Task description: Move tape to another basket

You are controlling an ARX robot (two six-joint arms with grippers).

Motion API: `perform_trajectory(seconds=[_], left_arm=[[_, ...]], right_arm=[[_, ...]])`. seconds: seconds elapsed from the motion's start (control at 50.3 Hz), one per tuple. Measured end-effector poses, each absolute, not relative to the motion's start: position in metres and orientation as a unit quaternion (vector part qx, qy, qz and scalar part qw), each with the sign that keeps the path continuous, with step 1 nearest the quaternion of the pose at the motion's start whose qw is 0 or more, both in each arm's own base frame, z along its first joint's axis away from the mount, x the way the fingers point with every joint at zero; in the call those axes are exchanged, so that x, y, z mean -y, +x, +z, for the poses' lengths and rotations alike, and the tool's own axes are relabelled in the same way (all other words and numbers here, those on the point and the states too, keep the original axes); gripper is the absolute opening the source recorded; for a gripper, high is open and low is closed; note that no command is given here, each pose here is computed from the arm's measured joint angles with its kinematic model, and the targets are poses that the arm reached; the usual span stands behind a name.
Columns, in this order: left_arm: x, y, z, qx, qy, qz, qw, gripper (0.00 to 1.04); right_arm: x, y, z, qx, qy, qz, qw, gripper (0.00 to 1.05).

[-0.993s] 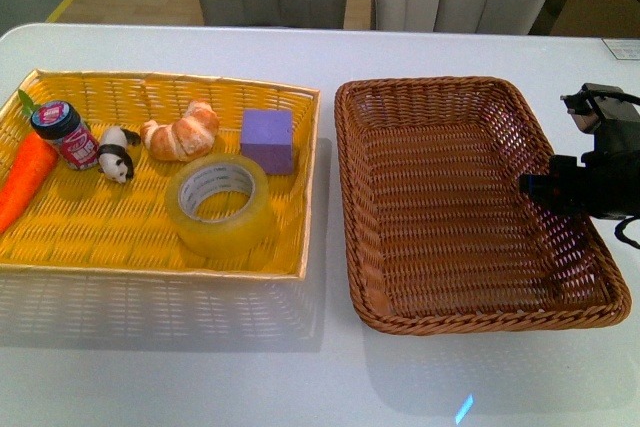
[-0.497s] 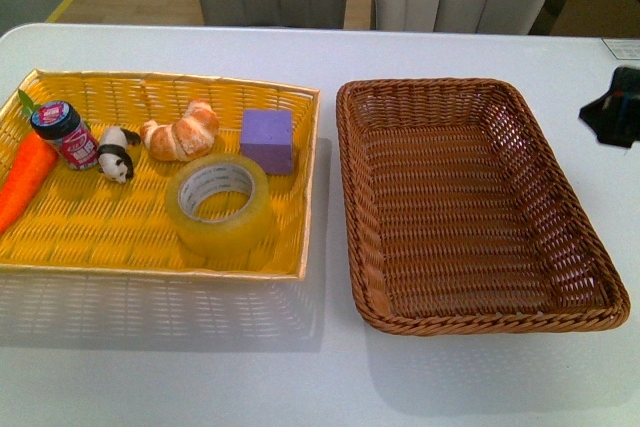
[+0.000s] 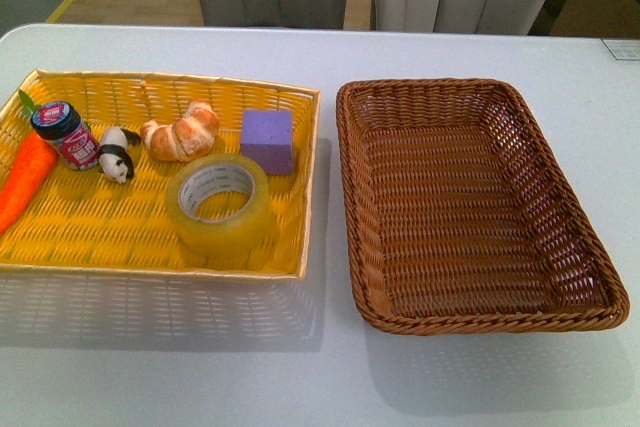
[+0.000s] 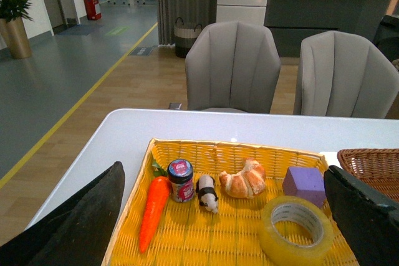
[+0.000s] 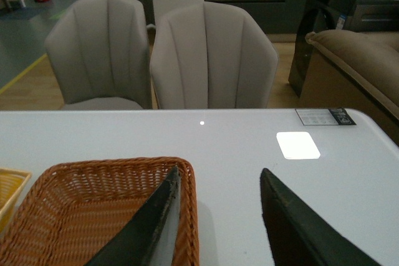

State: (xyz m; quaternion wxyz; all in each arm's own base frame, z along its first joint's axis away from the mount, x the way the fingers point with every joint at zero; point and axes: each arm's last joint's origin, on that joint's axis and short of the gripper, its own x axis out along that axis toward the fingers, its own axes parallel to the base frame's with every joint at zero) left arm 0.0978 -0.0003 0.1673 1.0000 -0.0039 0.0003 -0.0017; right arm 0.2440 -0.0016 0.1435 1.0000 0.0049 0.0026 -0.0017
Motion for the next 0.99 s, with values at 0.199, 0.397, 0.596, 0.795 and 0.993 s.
perform_trajectory(seconds=[0.199, 0.397, 0.596, 0.795, 0.993], left_arm=[[0.0, 0.098, 0.167, 0.0, -0.004, -0.002, 1.0, 0.96], [0.0, 0.098, 0.167, 0.0, -0.004, -0.002, 1.0, 0.96], [0.0, 0.098, 0.167, 0.0, -0.004, -0.002, 1.0, 0.96], [0.0, 0.098, 0.167, 0.0, -0.004, -0.002, 1.0, 0.96], [0.0, 0.098, 0.167, 0.0, -0.004, -0.002, 1.0, 0.96]], right_arm=[[0.001, 0.215, 0.147, -0.008, 0.002, 0.0, 1.0, 0.02], [0.001, 0.194, 0.153, -0.018, 0.002, -0.001, 1.0, 0.02], [0.001, 0.176, 0.162, -0.006, 0.002, -0.002, 1.0, 0.02], [0.001, 0.161, 0.162, -0.009, 0.002, -0.002, 1.0, 0.02], [0.001, 0.149, 0.163, -0.007, 0.002, -0.002, 1.0, 0.02]])
